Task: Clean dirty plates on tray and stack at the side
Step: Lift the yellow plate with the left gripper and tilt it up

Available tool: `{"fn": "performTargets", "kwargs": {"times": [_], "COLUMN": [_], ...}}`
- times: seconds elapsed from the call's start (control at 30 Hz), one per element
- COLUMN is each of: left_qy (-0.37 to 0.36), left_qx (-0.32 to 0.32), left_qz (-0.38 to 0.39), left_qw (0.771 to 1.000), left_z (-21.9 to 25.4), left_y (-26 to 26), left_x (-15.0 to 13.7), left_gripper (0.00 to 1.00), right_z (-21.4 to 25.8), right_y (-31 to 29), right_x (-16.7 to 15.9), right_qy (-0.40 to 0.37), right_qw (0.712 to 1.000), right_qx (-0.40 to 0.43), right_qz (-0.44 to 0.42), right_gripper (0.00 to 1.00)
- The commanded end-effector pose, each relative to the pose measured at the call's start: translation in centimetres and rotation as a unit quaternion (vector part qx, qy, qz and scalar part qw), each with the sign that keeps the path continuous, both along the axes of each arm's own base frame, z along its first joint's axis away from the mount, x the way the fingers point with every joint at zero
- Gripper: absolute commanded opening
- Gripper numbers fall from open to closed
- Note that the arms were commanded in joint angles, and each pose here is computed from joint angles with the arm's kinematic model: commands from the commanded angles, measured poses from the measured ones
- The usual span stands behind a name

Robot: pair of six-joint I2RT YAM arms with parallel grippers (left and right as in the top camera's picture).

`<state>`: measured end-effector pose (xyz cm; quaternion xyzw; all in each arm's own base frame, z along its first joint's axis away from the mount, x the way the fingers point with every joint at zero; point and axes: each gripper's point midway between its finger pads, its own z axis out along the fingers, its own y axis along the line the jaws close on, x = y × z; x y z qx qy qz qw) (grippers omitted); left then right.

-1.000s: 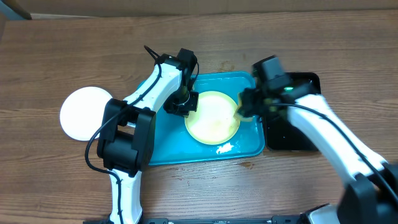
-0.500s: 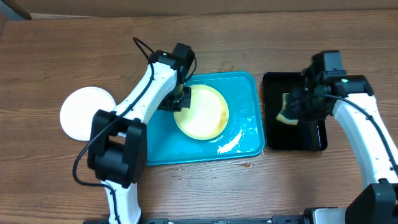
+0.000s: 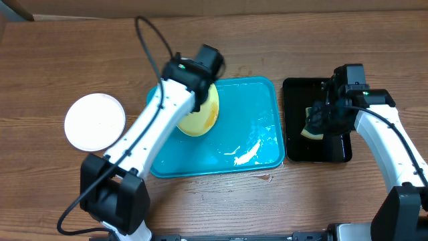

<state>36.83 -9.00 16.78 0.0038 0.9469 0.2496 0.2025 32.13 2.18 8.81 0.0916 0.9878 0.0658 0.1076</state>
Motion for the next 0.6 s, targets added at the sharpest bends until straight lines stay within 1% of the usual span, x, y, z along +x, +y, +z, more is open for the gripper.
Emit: {"fn": "performTargets", "kwargs": {"times": [0.0,0.13,0.27,0.37,0.57], "left_qy": [-0.093,-0.163,-0.22,-0.234,-0.235], "left_qx": [0.098,0.152,0.188,0.196,0.195], "left_qz": [0.003,-0.01,-0.023,-0.033,-0.038], "left_qw": [0.991,0.975,0.957,0.952,0.951], "left_z": [3.8,6.4,8.6,9.1,9.1], "left_y": [0.5,-1.0,-2.6,-3.4,-3.7], "left_x": [0.4,0.4,0.0,-0.2,-0.3], "left_gripper": [0.04,0.04,0.04,0.04,0.04], "right_z": [0.0,0.0,0.0,0.0,0.0], "right_y": [-0.5,-0.5,-0.5,-0.5,-0.5], "right_x": [0.2,0.2,0.2,0.2,0.2], "right_qy": [-0.006,-0.005,-0.005,-0.005,-0.005], "right_qw": [1.0,1.0,1.0,1.0,1.0], "right_qx": [-0.014,-0.014,-0.014,-0.014,-0.014], "right_qz": [0.0,0.001,0.001,0.001,0.001], "right_gripper": [0.04,0.04,0.04,0.05,0.05]}}
